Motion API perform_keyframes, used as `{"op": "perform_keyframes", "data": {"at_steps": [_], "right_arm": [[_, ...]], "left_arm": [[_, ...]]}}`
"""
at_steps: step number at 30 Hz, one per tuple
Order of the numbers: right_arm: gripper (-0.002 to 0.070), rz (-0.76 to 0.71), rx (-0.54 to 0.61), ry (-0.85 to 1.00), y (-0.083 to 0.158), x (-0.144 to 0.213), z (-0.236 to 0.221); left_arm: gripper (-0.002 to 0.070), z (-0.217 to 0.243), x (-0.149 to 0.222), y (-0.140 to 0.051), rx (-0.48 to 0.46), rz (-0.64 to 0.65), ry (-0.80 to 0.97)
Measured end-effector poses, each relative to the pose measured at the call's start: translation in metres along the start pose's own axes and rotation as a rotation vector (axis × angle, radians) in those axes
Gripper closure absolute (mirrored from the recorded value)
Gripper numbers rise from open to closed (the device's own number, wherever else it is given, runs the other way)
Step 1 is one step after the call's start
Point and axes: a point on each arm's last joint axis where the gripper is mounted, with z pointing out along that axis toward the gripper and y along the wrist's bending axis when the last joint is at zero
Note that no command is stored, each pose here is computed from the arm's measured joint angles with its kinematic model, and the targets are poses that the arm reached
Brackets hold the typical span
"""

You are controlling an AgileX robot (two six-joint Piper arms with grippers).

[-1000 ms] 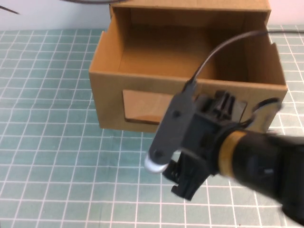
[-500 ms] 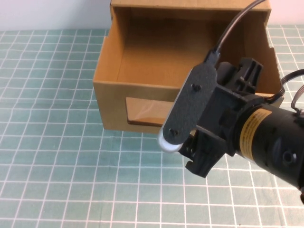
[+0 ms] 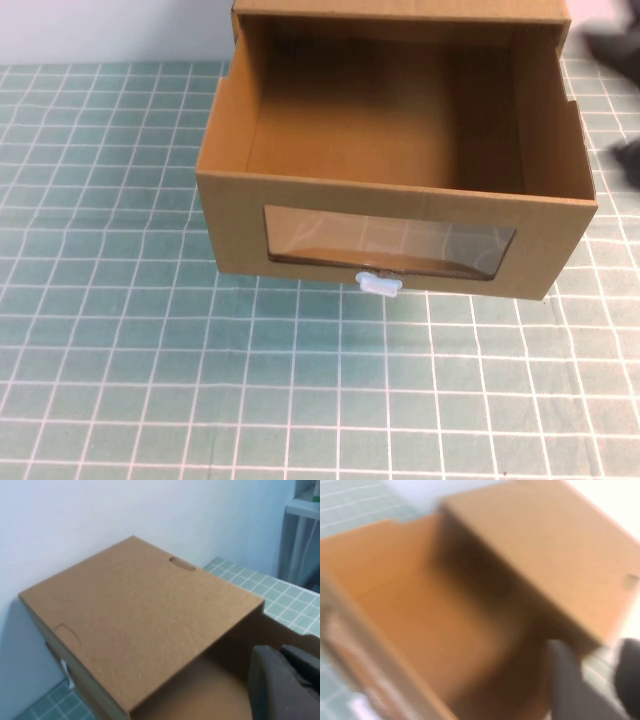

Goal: Open the shoe box
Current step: 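Pull the top drawer of the cardboard box fully open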

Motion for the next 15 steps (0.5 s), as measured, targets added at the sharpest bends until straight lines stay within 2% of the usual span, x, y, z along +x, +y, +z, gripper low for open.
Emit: {"op": "perform_keyframes", "data": {"at_steps": [1, 4, 9, 15], "right_arm": [[0.0544, 0.006, 0.025, 0.003, -0.010, -0.002, -0.009], [0.0645, -0.025, 0.081, -0.005, -0.032, 0.000, -0.031], [0.0682, -0.054, 0.108, 0.024, -0.053, 0.026, -0.061], [0.0687, -0.034, -0.004, 0.064, -0.046, 0.092, -0.077]], "left_arm": [[0.0680, -0.010, 0.002, -0.005, -0.011, 0.001, 0.006], [0.0680, -0.037, 0.014, -0.021, -0.027, -0.003, 0.029], [0.0680, -0.070, 0.057, -0.051, -0.026, -0.031, 0.114], [0.0680, -0.084, 0.143, -0.086, -0.009, -0.099, 0.225]]}}
